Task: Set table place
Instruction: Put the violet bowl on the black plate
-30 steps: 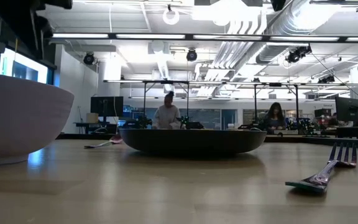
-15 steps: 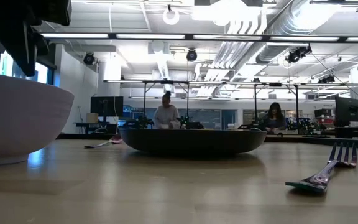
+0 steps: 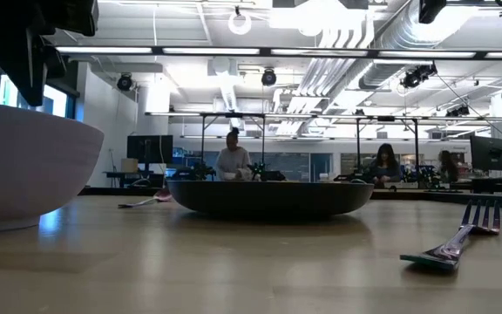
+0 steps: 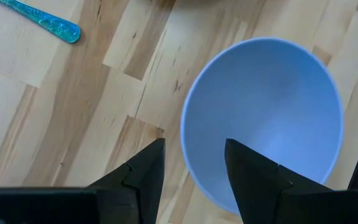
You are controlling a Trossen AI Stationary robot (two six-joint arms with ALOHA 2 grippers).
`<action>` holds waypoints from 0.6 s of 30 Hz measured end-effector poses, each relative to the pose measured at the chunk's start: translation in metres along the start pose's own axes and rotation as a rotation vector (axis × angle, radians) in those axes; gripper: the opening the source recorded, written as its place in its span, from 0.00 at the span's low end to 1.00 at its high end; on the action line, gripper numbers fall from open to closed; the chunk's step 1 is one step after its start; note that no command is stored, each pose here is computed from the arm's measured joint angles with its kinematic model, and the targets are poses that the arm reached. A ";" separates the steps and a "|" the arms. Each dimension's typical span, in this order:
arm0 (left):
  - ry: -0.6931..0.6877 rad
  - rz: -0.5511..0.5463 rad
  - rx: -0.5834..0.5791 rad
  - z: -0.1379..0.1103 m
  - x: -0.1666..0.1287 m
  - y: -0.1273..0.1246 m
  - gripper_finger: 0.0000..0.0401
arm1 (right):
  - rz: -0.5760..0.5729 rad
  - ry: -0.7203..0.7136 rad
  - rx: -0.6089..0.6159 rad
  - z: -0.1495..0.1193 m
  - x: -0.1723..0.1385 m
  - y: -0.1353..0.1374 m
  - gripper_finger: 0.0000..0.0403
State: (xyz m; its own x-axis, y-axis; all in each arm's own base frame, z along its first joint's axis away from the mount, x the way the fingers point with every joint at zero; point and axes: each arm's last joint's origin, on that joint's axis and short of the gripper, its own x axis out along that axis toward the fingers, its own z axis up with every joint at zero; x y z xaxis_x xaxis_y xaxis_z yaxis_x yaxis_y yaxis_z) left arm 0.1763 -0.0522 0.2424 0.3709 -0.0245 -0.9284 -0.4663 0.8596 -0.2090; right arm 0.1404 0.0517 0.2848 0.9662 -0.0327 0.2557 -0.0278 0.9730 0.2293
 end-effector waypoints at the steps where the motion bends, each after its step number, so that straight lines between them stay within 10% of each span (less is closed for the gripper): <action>1: 0.000 0.000 0.004 0.000 0.000 0.000 0.39 | 0.002 0.001 -0.003 -0.001 0.000 0.000 0.51; 18: 0.112 0.018 0.027 -0.004 0.047 -0.004 0.39 | -0.004 0.056 -0.005 -0.006 -0.001 -0.001 0.51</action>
State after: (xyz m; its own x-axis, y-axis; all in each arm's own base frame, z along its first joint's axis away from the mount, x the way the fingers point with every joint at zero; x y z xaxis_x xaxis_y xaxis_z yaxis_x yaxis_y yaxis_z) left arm 0.1921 -0.0590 0.1981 0.2701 -0.0649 -0.9607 -0.4494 0.8739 -0.1854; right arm 0.1407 0.0521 0.2788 0.9790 -0.0238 0.2023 -0.0228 0.9741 0.2250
